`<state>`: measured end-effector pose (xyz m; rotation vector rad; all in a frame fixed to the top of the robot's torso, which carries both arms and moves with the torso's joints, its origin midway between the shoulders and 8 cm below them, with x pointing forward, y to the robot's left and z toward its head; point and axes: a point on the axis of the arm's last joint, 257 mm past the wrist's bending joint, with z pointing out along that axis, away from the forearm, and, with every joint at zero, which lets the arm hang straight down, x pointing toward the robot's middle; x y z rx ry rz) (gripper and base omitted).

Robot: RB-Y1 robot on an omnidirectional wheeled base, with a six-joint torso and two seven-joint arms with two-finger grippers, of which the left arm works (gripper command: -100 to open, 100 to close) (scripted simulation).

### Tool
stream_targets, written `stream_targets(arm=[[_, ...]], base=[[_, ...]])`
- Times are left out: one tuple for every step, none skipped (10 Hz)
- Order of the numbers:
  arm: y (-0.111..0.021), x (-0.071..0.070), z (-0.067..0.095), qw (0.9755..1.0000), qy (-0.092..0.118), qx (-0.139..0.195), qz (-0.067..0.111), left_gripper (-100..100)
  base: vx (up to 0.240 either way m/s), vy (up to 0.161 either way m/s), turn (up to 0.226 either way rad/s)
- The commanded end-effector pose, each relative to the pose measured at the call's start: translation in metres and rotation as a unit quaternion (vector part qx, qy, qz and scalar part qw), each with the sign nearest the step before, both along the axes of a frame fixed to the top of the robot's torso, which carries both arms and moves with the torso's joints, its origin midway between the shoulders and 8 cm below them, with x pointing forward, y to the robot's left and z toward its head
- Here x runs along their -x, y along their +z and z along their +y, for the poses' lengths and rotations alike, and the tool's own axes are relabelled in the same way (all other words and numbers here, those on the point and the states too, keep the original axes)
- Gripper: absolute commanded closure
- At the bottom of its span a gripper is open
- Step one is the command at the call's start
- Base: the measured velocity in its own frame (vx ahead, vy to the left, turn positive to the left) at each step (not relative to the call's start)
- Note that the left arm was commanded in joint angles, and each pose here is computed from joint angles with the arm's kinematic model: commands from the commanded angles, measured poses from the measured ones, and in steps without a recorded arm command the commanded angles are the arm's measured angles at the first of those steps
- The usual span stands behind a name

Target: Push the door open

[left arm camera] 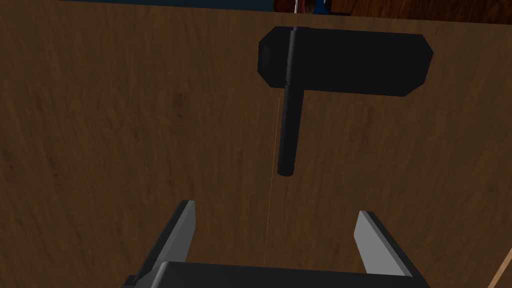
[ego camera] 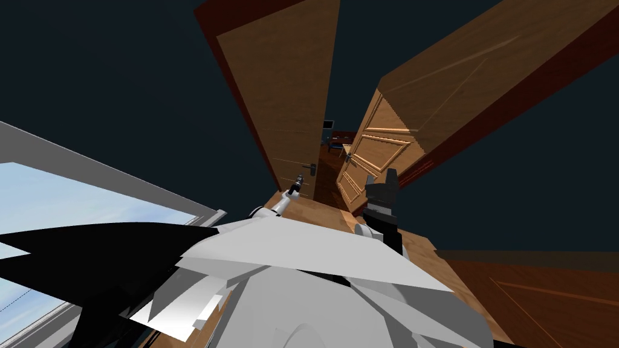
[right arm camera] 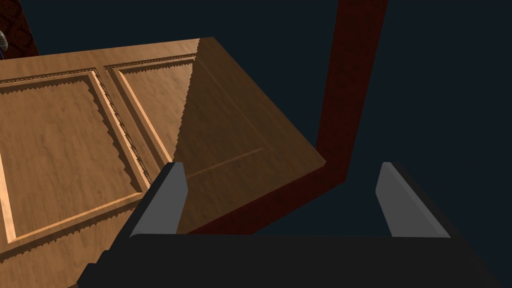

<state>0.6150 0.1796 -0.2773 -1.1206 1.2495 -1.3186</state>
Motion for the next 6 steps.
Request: stream_targets(arm=[[-0.004,-0.003,-0.003,1.0000,-0.002,-0.001,0.007,-100],[-0.006,-0.004,-0.005,0.9999,-0.003,-0.002,0.010,-100],[-0.010,-0.005,-0.008,0.9999,-0.005,-0.003,0.016,-100],[-0.012,-0.006,-0.010,0.9998,-0.006,-0.003,0.019,-100],[-0.013,-0.007,-0.011,0.9997,-0.007,-0.004,0.022,-100],[-0.015,-0.008,-0.013,0.9996,-0.008,-0.004,0.025,-100]], base=[[0.065,0.009,-0.023],[0.054,0.011,-0.017],[0.070,0.020,-0.030],[0.073,0.015,-0.023],[0.058,0.007,-0.018],[0.050,0.010,-0.018]])
